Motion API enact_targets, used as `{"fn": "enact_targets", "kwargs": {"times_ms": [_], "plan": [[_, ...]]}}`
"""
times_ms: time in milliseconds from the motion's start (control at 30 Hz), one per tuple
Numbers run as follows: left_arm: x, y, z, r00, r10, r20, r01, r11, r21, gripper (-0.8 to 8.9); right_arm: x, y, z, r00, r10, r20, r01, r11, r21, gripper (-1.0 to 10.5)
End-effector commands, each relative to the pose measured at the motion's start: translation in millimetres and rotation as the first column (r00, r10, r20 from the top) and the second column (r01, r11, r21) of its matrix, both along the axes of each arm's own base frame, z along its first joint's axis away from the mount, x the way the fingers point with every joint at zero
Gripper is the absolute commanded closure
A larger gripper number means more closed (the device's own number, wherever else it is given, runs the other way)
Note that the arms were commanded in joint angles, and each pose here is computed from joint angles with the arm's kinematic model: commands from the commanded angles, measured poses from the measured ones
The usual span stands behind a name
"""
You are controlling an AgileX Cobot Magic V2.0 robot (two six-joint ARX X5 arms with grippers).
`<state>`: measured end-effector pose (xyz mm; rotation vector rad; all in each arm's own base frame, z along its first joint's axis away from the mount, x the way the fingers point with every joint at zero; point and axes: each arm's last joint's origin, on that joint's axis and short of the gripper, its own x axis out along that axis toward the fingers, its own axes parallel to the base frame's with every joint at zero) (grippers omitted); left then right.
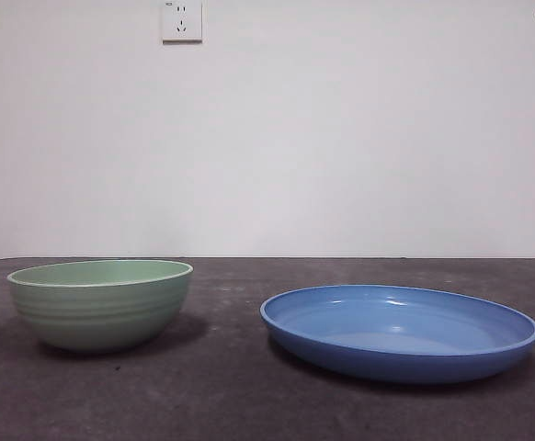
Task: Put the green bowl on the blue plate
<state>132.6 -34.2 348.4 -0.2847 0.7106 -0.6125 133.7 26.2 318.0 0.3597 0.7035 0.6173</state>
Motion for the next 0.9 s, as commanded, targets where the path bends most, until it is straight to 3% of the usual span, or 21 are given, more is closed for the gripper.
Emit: {"fn": "enact_targets", "kwargs": {"times_ms": [33,167,233,300,400,500,900], "plan": [[1.4,-0.6,6.2,0.998,-0.034,0.048,0.033,0.999,0.025,7.86,0.6,0.7,4.9,0.999,0.018,0.030,-0.018,1.000,-0.010,9.3],[2.1,-0.7,5.8,0.998,-0.034,0.045,0.033,0.999,0.026,7.84,0.6,0.7,4.9,0.999,0.018,0.030,-0.018,1.000,-0.010,9.3],[2.3,-0.7,5.7,0.998,-0.034,0.044,0.033,0.999,0.026,7.54,0.6,0.7,4.9,0.999,0.018,0.031,-0.018,1.000,-0.010,8.4],[2.5,-0.7,5.7,0.998,-0.035,0.047,0.034,0.999,0.030,6.50,0.5,0.7,4.9,0.999,0.018,0.030,-0.018,1.000,-0.010,6.8],[2.7,-0.8,5.6,0.997,-0.044,0.056,0.042,0.998,0.040,4.05,0.5,0.7,4.9,0.999,0.018,0.030,-0.018,1.000,-0.010,4.3],[2.7,-0.7,5.7,0.997,-0.043,0.057,0.041,0.998,0.041,2.54,0.5,0.7,4.9,0.999,0.018,0.030,-0.018,1.000,-0.010,3.7],[19.2,0.1,-3.1,0.999,0.050,0.010,-0.051,0.991,0.126,2.51,0.5,0.7,5.0,0.999,0.017,0.030,-0.017,1.000,-0.009,3.7]]}}
